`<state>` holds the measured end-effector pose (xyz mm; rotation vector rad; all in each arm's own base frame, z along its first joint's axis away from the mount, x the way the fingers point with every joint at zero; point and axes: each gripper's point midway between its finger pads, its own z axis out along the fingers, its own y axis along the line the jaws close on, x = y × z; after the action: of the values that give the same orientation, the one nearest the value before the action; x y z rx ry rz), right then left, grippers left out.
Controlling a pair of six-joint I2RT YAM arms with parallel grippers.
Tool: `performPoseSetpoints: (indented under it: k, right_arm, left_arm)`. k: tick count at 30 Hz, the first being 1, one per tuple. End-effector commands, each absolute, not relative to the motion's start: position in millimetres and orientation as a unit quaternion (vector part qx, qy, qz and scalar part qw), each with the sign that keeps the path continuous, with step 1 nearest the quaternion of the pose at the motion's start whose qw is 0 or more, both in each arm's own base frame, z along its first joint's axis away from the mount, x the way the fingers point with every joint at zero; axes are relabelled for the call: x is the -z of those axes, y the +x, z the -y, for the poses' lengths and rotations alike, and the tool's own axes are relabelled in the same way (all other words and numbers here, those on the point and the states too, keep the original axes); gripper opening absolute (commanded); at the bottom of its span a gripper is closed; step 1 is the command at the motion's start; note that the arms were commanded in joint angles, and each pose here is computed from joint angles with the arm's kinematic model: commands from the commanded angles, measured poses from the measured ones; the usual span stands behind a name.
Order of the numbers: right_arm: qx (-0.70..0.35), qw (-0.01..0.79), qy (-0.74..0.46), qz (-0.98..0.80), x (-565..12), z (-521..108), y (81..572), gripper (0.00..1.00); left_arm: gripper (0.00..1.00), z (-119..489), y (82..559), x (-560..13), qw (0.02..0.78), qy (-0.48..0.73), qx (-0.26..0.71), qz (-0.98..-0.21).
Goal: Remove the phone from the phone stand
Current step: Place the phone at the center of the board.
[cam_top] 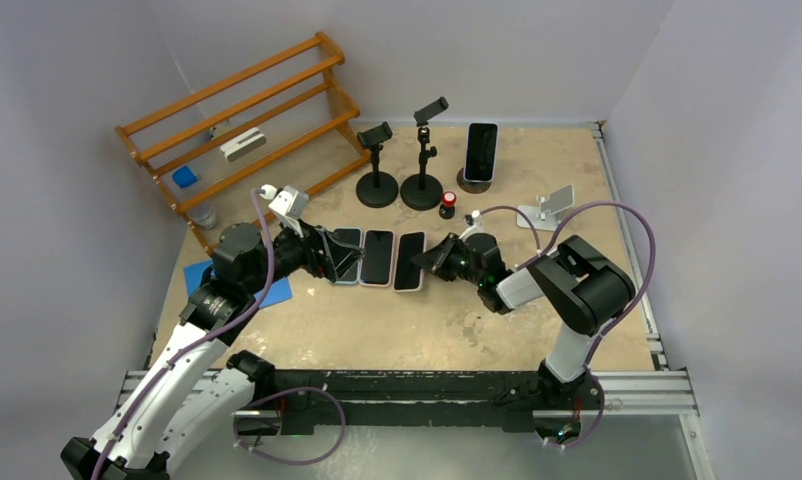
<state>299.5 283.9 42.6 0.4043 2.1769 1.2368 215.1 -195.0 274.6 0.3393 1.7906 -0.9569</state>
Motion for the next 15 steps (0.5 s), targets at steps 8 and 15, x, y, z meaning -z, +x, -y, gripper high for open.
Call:
performPoseSetpoints:
  k: [8,15]
  right_arm:
    - [-0.499,0.338,0.155,-0.783,-73.8,-291.8,329.1,0.19]
    - [-0.487,0.336,0.161,-0.79,-67.1,-286.2,330.1,0.36]
  left_arm:
    - [0.8,196.8,215.4,-286.5,0.531,0.149,0.407,-0.728]
    - [0.8,196.7,215.5,-285.9,0.531,0.149,0.407,-0.729]
